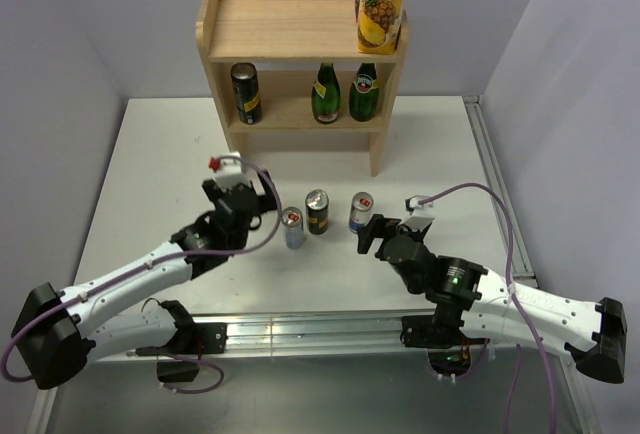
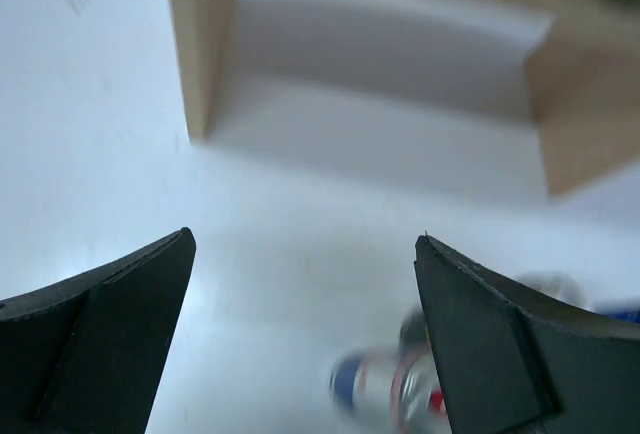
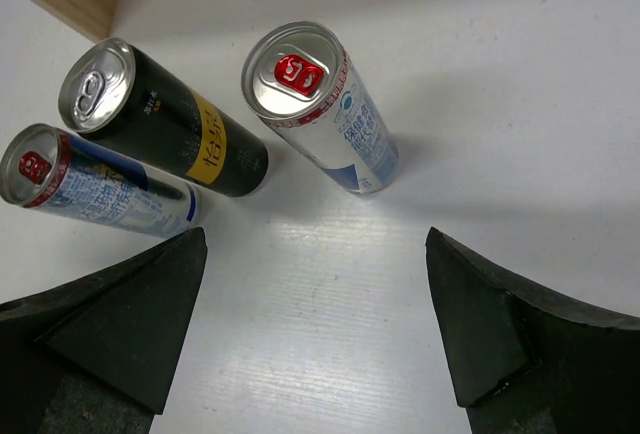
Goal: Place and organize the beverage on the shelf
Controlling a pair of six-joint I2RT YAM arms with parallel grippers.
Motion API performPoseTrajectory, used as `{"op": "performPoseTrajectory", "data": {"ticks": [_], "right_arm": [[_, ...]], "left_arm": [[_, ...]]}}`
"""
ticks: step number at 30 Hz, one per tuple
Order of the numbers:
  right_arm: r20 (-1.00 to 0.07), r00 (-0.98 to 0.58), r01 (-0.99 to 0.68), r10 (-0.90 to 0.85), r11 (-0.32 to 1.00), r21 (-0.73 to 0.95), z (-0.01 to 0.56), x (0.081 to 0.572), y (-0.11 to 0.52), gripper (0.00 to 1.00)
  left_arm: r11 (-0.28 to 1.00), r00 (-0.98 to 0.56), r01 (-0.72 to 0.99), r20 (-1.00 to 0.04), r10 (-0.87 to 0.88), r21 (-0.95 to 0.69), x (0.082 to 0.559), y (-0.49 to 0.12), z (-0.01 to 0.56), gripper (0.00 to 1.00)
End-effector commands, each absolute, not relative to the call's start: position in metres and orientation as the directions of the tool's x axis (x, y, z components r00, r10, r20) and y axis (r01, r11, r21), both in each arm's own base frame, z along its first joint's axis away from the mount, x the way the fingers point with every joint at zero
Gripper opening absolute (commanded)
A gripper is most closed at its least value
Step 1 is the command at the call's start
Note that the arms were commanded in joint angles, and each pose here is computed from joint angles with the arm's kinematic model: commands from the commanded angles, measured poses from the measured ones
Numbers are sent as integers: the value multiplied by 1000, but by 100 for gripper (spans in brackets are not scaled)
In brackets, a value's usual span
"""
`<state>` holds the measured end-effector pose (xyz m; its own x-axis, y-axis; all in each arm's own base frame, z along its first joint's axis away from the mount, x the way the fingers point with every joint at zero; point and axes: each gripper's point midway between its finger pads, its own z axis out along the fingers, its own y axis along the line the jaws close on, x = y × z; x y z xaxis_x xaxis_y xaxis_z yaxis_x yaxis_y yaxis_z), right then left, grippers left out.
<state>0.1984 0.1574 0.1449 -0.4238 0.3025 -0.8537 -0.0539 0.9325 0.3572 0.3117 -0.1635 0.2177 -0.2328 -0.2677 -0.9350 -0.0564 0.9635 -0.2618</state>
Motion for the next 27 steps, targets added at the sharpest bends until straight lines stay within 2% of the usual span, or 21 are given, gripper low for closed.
{"op": "performPoseTrajectory", "data": {"ticks": [1,10,15,23,27], "right_arm": [[-855,-407,-63,323,923,378,157,200,162,98],[-845,-426,-52,323,924,379,144,198,162,98],[-844,-432,-52,318,926,375,142,197,164,98],[-844,-432,-46,319,926,374,140,197,162,98],[-839,-440,-43,320,926,376,136,196,163,98]], "left_arm": [[960,-376,-25,-887,-268,-280,266,-182,158,99],[947,-453,64,-855,-253,-313,182,-212,107,99],[965,-425,9,-875,-232,-261,172,-204,111,99],[940,-453,125,-862,-229,-316,160,-246,94,99],[944,-399,118,-885,-238,-308,169,-258,89,99]]}}
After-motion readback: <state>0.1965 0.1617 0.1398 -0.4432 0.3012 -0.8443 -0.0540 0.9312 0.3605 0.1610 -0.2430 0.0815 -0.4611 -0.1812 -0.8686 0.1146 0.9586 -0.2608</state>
